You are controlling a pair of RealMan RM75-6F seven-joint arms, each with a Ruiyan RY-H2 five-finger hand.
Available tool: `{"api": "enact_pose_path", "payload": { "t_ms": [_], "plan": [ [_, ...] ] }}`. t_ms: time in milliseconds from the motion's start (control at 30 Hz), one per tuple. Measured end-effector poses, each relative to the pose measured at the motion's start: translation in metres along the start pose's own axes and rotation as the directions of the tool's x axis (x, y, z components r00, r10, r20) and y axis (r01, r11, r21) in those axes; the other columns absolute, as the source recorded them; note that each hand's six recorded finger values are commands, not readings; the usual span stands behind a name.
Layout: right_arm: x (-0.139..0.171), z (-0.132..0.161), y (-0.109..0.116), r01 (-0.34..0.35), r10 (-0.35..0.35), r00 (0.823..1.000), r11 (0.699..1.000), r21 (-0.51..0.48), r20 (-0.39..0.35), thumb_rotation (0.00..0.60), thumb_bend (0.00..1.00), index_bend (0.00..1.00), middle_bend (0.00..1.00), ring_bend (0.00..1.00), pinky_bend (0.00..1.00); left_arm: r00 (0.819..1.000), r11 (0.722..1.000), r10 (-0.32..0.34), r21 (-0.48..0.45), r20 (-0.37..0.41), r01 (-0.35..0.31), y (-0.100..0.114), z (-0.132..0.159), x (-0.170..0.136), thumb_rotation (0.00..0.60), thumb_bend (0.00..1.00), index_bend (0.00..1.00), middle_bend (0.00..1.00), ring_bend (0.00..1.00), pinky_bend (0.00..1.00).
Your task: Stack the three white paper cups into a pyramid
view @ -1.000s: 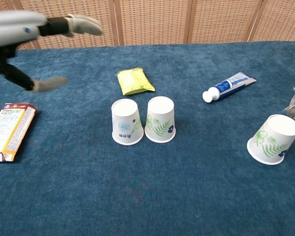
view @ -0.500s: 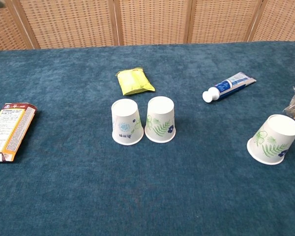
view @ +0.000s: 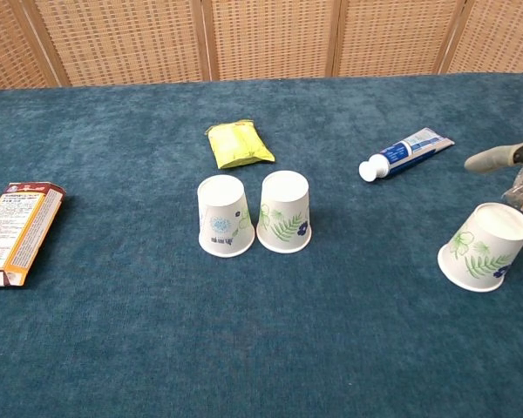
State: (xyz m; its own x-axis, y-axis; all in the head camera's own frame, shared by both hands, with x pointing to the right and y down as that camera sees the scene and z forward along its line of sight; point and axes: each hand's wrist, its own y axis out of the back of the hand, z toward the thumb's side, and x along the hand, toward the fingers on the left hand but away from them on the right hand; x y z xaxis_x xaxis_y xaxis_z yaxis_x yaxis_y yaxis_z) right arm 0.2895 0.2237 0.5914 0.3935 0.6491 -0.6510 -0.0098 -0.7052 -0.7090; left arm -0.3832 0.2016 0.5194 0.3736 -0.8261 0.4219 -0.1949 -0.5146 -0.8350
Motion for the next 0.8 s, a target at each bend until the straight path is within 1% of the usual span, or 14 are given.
{"api": "enact_pose_path", "payload": {
  "t_ms": [367, 467, 567, 633, 733, 800],
  "plan": [
    [-0.020, 0.005, -0.015, -0.053, 0.053, 0.999, 0.998, 0.021, 0.003, 0.600, 0.40, 0.00, 0.00, 0.00, 0.00, 1.000, 1.000, -0.001, -0.020, -0.007, 0.001, -0.004, -0.005, 0.001, 0.600, 0.49, 0.00, 0.00, 0.00, 0.10],
    [-0.025, 0.005, -0.017, -0.062, 0.062, 0.998, 0.998, 0.029, 0.005, 0.600, 0.39, 0.00, 0.00, 0.00, 0.02, 1.000, 1.000, 0.002, -0.028, -0.018, -0.003, -0.004, -0.008, 0.000, 0.600, 0.49, 0.00, 0.00, 0.00, 0.10],
    [-0.030, 0.005, -0.020, -0.069, 0.068, 0.998, 0.997, 0.036, 0.008, 0.600, 0.39, 0.00, 0.00, 0.00, 0.06, 1.000, 0.999, 0.006, -0.032, -0.027, -0.007, -0.004, -0.011, -0.001, 0.600, 0.49, 0.00, 0.00, 0.00, 0.10],
    [-0.032, 0.004, -0.021, -0.070, 0.070, 0.998, 0.997, 0.045, 0.011, 0.600, 0.38, 0.00, 0.00, 0.00, 0.10, 1.000, 0.999, 0.006, -0.032, -0.030, -0.007, -0.005, -0.012, -0.002, 0.600, 0.49, 0.00, 0.00, 0.00, 0.10],
    [-0.036, 0.004, -0.022, -0.065, 0.065, 0.998, 0.996, 0.053, 0.014, 0.600, 0.38, 0.00, 0.00, 0.00, 0.19, 0.999, 0.999, 0.009, -0.033, -0.034, -0.010, -0.005, -0.014, -0.004, 0.600, 0.49, 0.00, 0.00, 0.00, 0.10],
    [-0.039, 0.003, -0.024, -0.063, 0.062, 0.998, 0.997, 0.055, 0.016, 0.600, 0.38, 0.02, 0.01, 0.00, 0.25, 0.999, 0.999, 0.011, -0.034, -0.039, -0.012, -0.004, -0.016, -0.005, 0.600, 0.49, 0.00, 0.00, 0.00, 0.10]
  ]
}}
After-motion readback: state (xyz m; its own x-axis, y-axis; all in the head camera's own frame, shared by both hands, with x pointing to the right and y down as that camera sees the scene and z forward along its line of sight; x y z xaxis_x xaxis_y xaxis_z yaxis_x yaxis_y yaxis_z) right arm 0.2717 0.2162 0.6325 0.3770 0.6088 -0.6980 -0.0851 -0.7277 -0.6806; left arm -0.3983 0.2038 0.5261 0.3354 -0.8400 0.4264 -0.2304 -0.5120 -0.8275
